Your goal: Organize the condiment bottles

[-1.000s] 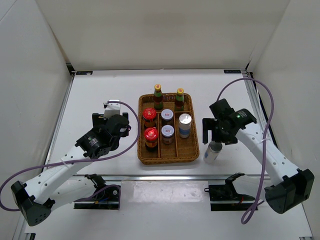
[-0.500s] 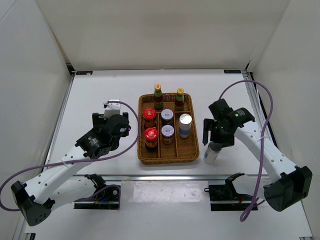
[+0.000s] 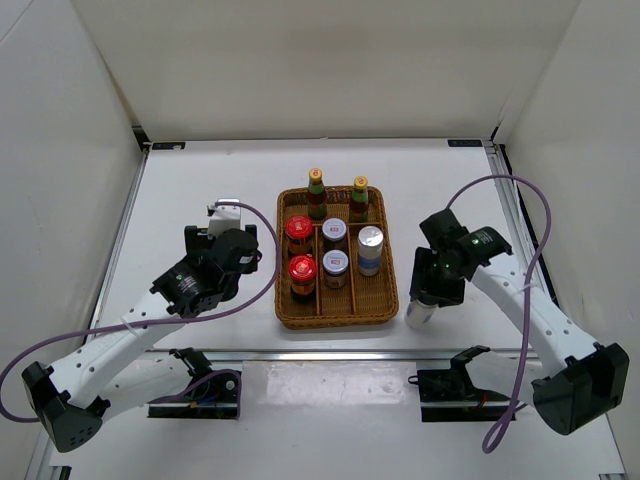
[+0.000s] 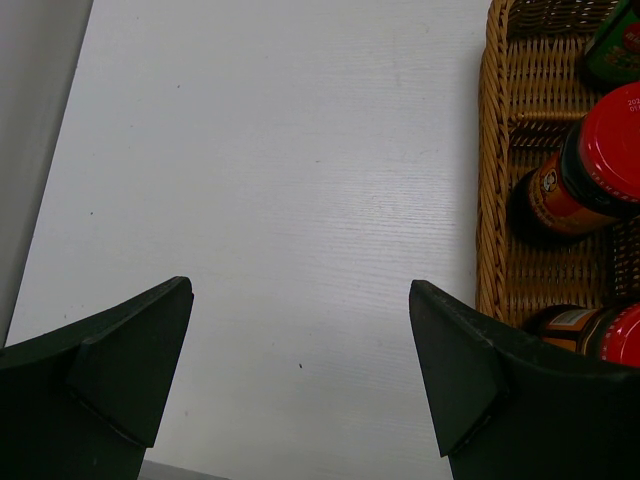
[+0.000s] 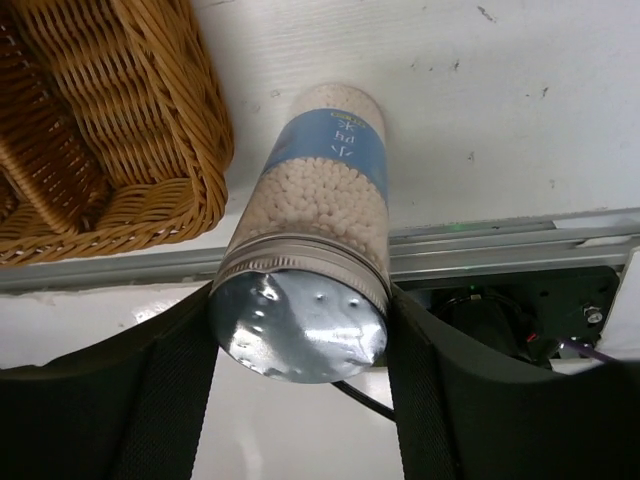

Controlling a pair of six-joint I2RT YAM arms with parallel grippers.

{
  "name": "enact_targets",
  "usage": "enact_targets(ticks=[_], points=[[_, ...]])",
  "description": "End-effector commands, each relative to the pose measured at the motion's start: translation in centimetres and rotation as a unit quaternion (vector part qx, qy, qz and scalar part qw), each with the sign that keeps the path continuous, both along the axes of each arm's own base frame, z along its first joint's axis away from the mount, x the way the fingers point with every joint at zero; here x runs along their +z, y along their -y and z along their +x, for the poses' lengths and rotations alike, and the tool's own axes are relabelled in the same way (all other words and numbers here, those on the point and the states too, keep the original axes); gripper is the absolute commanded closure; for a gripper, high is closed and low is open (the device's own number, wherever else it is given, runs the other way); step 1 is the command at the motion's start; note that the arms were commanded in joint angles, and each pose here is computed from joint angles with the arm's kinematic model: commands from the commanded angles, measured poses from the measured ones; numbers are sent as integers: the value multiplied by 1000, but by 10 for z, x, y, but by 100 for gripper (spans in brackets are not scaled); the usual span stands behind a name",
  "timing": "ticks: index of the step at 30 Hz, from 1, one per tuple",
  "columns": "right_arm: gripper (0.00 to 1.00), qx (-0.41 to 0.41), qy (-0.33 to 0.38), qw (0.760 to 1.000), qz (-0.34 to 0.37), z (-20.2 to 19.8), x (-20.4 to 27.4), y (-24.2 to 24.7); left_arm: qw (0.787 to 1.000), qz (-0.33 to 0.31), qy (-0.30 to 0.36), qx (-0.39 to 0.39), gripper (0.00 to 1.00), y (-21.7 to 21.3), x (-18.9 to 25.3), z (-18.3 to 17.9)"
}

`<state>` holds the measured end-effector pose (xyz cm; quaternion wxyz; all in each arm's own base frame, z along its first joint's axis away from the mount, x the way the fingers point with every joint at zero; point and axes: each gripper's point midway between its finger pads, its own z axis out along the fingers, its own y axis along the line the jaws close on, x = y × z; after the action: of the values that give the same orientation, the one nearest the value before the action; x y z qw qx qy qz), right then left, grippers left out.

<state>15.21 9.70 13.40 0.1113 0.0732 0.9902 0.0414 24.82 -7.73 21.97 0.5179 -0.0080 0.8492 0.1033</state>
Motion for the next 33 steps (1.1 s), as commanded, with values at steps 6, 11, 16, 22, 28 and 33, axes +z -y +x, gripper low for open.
enact_targets(ticks=[6,11,16,22,28,33], points=[[88,-30,97,995,21,14,42,4,1000,-12,14,1,0,1,10,3],[97,-5,180,982,62,25,89,-13,1000,-12,14,1,0,1,10,3],[99,49,213,972,89,39,113,-46,1000,-14,12,-3,0,3,10,3],[99,129,201,966,96,50,107,-100,1000,-14,12,-3,0,3,10,3],[99,143,144,978,46,60,62,-120,1000,-14,12,-3,0,3,10,3],[99,157,122,980,8,57,42,-123,1000,-14,12,-3,0,3,10,3]])
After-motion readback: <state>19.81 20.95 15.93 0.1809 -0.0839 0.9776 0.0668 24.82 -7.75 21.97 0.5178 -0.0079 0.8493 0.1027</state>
